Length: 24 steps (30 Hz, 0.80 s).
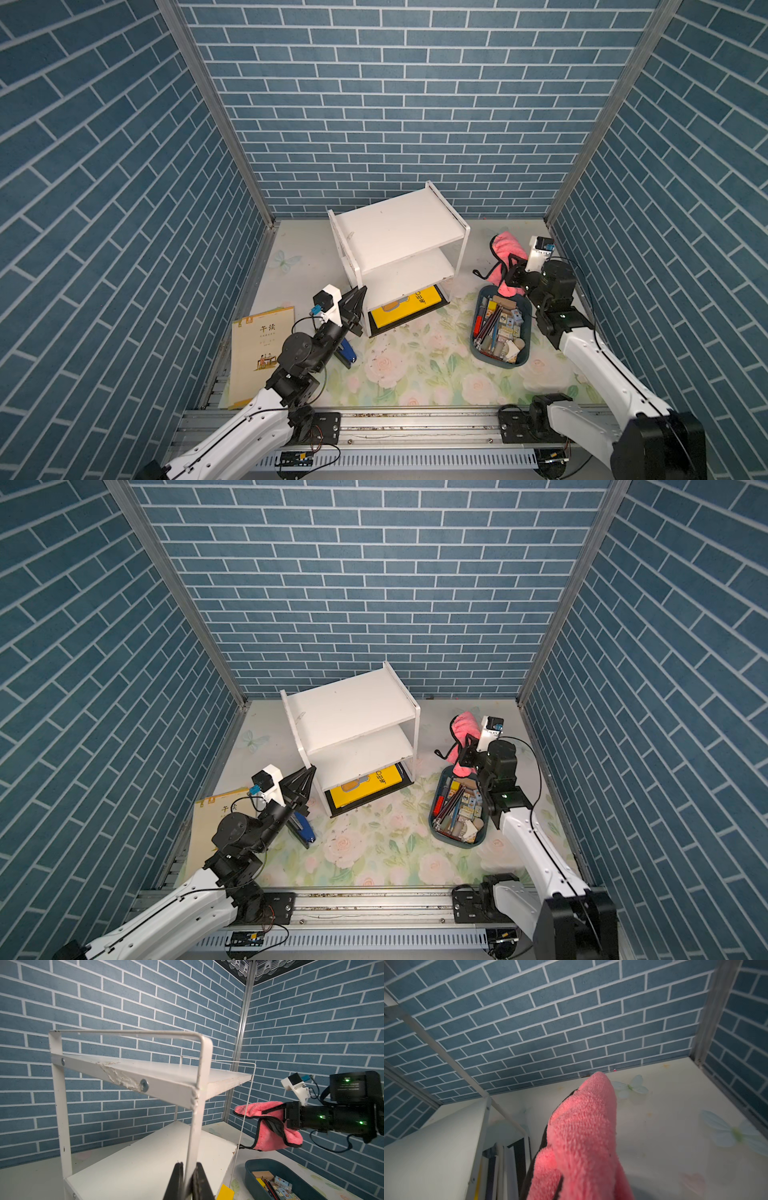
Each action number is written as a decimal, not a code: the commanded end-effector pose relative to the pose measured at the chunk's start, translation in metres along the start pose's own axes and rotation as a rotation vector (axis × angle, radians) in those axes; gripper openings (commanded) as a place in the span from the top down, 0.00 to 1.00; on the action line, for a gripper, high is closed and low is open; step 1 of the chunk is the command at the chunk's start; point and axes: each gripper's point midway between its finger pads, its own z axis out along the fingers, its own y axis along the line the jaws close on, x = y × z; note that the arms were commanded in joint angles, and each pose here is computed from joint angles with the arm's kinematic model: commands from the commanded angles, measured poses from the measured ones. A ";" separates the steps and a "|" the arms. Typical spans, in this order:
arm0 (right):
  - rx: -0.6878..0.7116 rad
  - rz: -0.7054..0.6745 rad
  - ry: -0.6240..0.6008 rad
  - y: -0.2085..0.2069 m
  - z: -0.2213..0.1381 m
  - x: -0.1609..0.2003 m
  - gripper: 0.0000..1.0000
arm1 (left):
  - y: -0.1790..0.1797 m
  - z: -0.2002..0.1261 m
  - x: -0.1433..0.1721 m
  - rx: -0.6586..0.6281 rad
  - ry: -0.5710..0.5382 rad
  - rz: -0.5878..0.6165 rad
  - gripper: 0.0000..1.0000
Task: Wipe the bookshelf clean with a cloth
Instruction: Wipe the dust from the shelf.
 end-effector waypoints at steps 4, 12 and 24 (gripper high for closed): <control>-0.599 0.161 0.055 0.098 0.043 -0.032 1.00 | 0.040 -0.007 0.011 -0.224 0.027 -0.100 1.00; -0.947 0.163 0.223 0.173 0.057 -0.003 1.00 | 0.038 0.002 0.017 -0.217 0.063 -0.089 1.00; -0.864 0.178 0.441 0.209 0.111 0.066 1.00 | 0.035 0.008 0.027 -0.202 0.102 -0.072 1.00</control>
